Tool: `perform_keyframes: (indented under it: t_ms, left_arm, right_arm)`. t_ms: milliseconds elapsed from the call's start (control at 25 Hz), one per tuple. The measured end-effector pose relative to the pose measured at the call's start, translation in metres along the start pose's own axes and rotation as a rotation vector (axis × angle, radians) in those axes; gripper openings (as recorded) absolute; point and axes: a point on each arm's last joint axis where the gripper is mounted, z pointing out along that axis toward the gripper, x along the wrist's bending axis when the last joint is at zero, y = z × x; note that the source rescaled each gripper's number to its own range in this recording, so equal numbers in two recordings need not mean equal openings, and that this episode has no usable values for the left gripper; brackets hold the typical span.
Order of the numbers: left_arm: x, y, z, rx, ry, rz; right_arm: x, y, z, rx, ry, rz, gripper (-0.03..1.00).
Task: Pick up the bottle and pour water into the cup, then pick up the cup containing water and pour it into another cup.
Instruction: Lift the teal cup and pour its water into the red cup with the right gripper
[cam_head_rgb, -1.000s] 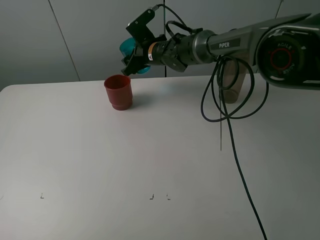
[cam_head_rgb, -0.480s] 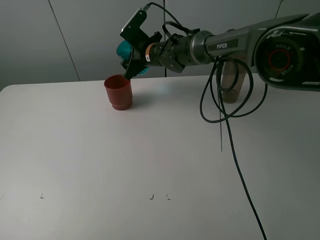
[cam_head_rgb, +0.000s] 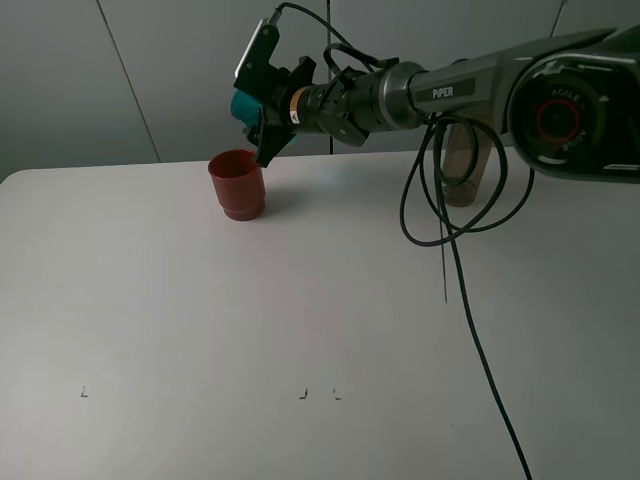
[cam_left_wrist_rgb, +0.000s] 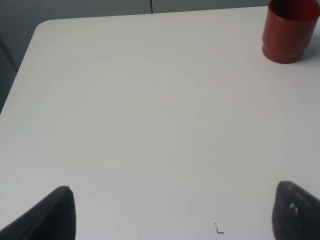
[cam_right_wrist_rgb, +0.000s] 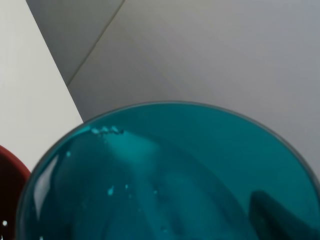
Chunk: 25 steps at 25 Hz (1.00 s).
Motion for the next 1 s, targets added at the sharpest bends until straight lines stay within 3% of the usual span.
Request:
perform_keyframes:
  t_ms: [1000]
  left_arm:
    - [0.0000, 0.0000, 0.0000, 0.000, 0.000, 0.000]
  right_arm:
    - [0.0062, 0.0039, 0.0004, 0.005, 0.013, -0.313, 0.04]
